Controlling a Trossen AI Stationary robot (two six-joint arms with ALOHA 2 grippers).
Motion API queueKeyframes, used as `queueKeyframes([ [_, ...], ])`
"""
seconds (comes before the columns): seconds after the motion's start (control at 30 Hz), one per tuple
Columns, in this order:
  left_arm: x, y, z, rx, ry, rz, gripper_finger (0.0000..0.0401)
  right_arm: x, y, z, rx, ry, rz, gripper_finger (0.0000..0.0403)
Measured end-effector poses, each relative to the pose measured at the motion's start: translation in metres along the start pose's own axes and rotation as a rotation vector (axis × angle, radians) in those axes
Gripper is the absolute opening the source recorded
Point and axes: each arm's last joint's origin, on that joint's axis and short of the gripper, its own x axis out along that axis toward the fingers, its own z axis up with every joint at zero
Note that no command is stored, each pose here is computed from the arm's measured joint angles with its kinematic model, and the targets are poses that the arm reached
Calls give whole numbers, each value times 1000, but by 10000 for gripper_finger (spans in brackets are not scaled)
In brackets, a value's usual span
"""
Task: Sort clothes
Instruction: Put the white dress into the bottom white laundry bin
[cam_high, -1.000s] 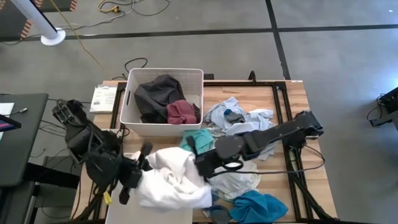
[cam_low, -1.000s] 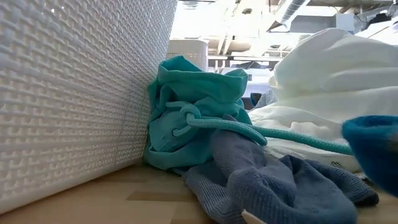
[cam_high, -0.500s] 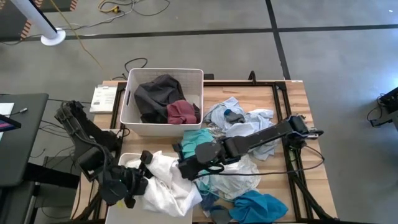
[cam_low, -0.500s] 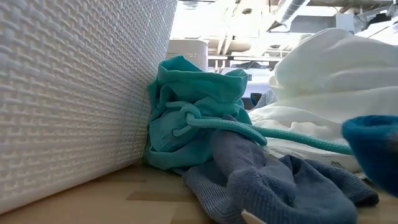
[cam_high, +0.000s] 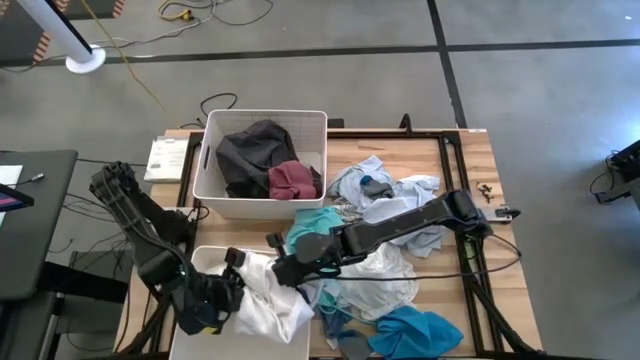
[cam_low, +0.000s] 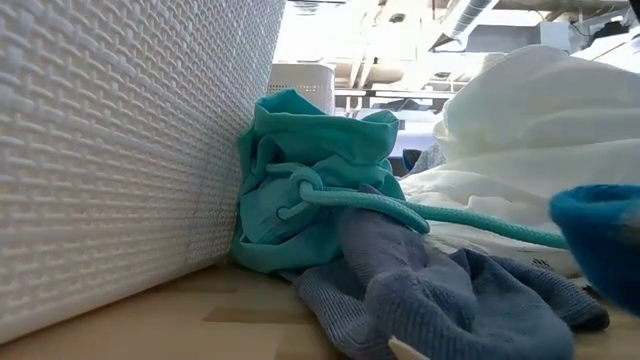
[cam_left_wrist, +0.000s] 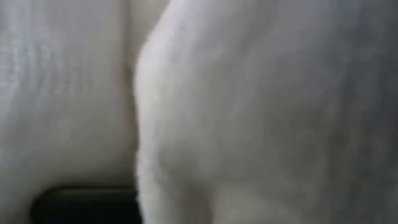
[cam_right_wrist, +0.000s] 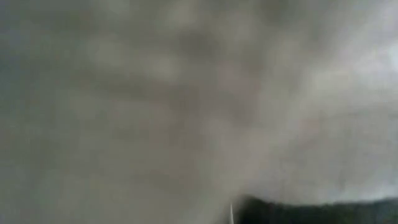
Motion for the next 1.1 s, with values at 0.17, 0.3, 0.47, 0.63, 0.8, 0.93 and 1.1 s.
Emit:
queueKeyframes([
  [0.17, 6, -4, -8, -44, 26, -10, 106, 11, -2, -15, 20, 5, 49, 0],
  [0.3, 5, -7, -9, -45, 29, -35, 167, 15, -3, -19, 35, -4, 63, 0],
  [0.47, -2, -11, -5, -47, 24, -99, 227, 19, -4, -26, 53, 9, 74, 0],
  [0.63, -19, -9, 11, -64, -47, -121, 249, 23, -3, -34, 61, 33, 99, 0],
  [0.8, -39, -5, 24, -56, -89, -130, 250, 24, 0, -36, 52, 47, 108, 4],
  [0.93, -53, 0, 25, -63, -46, -123, 250, 23, 1, -36, 55, 62, 107, 23],
  [1.1, -55, 3, 22, -92, -7, -109, 250, 23, 1, -37, 52, 74, 106, 40],
])
